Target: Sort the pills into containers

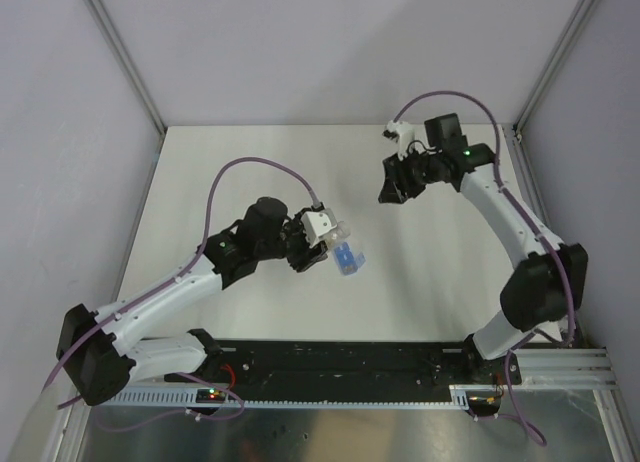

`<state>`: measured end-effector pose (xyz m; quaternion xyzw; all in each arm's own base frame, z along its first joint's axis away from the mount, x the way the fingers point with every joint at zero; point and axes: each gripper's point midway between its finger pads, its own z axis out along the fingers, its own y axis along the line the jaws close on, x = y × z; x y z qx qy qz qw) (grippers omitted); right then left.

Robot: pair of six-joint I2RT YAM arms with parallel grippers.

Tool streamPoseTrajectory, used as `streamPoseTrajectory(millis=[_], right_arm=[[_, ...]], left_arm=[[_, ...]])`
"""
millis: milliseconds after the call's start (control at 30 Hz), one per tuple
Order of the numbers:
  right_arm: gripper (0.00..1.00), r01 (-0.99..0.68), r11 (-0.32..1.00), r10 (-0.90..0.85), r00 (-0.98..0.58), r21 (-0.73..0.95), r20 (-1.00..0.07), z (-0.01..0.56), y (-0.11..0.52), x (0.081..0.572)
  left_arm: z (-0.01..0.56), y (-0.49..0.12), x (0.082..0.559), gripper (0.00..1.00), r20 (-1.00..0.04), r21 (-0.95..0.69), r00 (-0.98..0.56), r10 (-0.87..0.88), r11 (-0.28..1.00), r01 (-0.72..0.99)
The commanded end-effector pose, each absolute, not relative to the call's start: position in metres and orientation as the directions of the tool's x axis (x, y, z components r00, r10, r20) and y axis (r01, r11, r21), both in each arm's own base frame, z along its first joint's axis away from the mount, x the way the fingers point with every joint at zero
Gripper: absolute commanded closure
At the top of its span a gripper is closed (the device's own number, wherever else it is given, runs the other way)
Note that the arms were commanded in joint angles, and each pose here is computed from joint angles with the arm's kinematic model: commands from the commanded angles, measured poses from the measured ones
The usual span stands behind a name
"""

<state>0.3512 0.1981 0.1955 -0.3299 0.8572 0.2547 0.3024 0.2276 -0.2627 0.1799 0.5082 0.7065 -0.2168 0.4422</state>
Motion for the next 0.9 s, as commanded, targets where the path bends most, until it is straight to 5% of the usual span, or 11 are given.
streamPoseTrajectory(millis=[0, 333, 867], right_arm=[[0.98, -0.844, 0.410, -0.362, -0.499, 0.346, -0.787, 0.270, 0.227, 0.299], [1.00, -0.900, 0.163, -0.343, -0.435, 0.404, -0.833, 0.308, 0.258, 0.247], [1.00, -0.891, 0.102, -0.408, -0.443, 0.443, -0.798, 0.285, 0.281, 0.233]], left_arm=[[0.202, -0.268, 0.224, 1.00, -0.852, 0.149, -0.048, 0.521, 0.330, 0.932], [0.214, -0.272, 0.223, 1.00, -0.854, 0.124, -0.068, 0.515, 0.329, 0.936], [0.224, -0.279, 0.220, 1.00, -0.869, 0.093, -0.081, 0.487, 0.324, 0.942]])
